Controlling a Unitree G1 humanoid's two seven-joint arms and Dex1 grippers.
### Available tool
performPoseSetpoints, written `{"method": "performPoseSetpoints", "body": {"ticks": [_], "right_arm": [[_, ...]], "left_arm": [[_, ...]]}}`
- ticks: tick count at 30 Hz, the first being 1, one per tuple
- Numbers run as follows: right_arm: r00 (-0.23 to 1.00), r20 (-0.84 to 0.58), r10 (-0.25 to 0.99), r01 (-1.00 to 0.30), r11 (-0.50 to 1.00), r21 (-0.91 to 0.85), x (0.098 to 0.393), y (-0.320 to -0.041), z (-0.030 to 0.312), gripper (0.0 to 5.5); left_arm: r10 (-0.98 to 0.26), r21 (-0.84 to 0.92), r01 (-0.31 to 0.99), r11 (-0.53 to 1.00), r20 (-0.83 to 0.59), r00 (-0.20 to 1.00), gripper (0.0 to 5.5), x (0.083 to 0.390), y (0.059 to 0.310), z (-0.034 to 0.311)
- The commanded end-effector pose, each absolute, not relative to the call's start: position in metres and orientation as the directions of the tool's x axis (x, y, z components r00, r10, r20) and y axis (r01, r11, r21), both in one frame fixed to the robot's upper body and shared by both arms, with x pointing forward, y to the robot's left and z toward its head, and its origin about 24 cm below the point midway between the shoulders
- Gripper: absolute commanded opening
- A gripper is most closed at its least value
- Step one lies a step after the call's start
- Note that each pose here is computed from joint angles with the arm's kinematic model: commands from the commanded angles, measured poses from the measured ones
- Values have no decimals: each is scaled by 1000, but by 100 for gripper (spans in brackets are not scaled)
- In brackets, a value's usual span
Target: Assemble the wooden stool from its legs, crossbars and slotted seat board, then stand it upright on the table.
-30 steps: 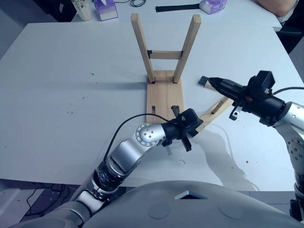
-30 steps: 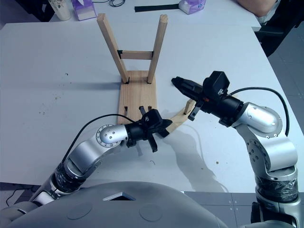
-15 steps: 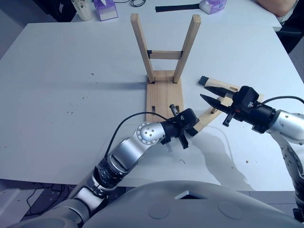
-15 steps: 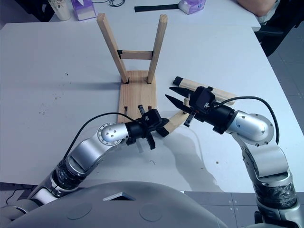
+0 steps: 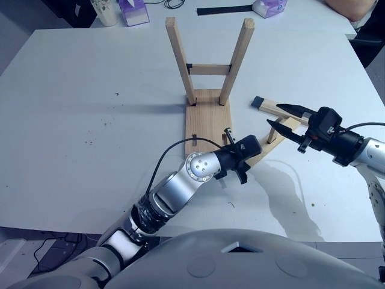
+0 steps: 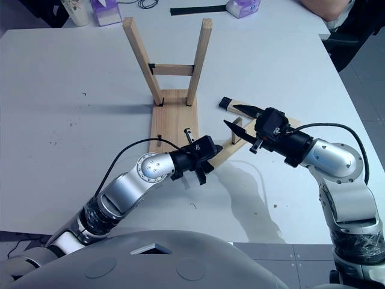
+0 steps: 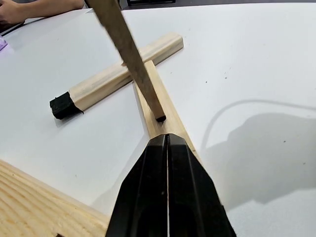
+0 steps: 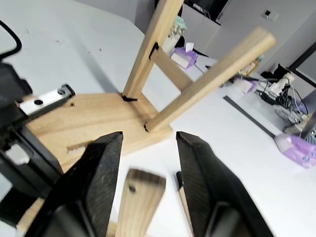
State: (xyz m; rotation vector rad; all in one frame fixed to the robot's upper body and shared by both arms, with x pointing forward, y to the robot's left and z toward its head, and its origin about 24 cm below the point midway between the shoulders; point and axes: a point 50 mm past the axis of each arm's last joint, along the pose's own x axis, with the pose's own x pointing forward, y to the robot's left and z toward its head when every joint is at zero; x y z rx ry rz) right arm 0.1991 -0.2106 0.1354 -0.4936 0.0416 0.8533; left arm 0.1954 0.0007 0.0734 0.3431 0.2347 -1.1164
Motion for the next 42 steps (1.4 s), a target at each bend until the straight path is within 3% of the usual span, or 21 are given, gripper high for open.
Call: {"method": "performPoseSetpoints", "body": {"ticks": [1, 14, 42], "right_arm": [[670, -240, 703, -728, 558, -397, 199, -212, 128, 198], [688, -230, 688, -711, 578, -400, 204, -212, 124, 198], [731, -229, 642, -670, 613, -420, 209, -226, 126, 198]], "left_arm": [[-830, 150, 911, 385, -375, 413, 0, 192, 0, 67], [-798, 83, 927, 366, -484, 358, 0, 177, 3, 41], [-793, 42, 926, 376, -502, 345, 0, 173, 7, 40]]}}
